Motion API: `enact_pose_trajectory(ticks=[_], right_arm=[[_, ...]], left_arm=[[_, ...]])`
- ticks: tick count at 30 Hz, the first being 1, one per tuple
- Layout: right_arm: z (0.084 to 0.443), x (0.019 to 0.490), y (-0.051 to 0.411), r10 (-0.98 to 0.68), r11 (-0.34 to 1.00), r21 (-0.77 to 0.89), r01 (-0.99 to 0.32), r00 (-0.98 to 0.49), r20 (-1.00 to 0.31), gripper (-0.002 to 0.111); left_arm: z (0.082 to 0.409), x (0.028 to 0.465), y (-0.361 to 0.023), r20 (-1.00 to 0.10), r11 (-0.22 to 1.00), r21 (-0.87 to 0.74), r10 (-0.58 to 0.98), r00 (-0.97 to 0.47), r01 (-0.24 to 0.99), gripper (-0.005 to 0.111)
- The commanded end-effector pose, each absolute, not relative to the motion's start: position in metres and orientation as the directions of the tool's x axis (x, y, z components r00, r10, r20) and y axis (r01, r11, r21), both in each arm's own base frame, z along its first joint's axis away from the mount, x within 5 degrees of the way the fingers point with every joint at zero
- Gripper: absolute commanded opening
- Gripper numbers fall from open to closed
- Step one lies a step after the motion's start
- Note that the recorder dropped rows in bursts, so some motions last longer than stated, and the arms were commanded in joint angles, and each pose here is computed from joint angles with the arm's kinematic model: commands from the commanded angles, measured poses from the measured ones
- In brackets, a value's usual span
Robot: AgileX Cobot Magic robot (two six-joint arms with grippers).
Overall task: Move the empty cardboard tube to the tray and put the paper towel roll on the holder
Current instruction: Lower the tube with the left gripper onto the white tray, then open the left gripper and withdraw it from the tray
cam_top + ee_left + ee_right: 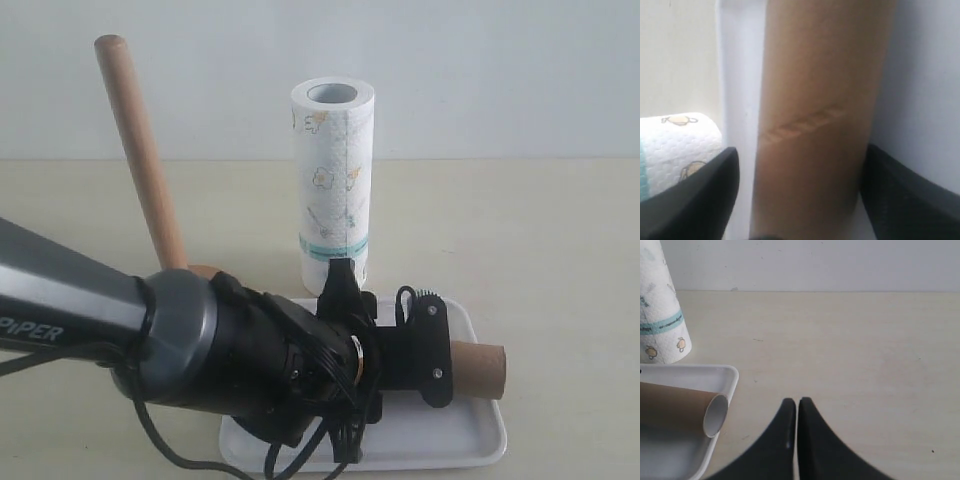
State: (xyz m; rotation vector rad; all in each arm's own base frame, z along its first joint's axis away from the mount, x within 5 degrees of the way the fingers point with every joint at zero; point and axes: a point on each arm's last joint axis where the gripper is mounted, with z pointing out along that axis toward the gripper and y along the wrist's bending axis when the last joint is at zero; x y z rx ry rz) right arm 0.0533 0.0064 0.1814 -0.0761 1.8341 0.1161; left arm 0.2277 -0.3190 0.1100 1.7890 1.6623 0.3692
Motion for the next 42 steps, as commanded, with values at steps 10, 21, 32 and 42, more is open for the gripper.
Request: enact_pose_trajectory(ticks=[10, 21, 32, 42], right_arm=[[0.183, 0.053, 0.006, 0.01, 0.993, 0.038, -0.109, -0.246, -0.969, 0.001], [0.183, 0.053, 0.006, 0.01, 0.993, 0.038, -0.109, -0.246, -0.969, 0.001], [0.183, 0.053, 0.006, 0.01, 0.993, 0.038, -0.109, -0.246, -0.969, 0.001], [0.183, 0.053, 0.006, 0.01, 0.993, 0.038, -0.109, -0.246, -0.969, 0.001]], left_arm=[[0.18, 0.222, -0.313, -0.399, 0.206, 0.627, 0.913, 0.082, 0.751, 0.064], [0.233, 0.213, -0.3, -0.524, 0.32, 0.604, 0.849, 0.062, 0.73, 0.064], [0.291, 0.194, -0.277, -0.716, 0.513, 0.427, 0.695, -0.068, 0.745, 0.039], [0.349, 0.153, -0.226, -0.797, 0.633, 0.139, 0.528, -0.293, 0.762, 0.005]])
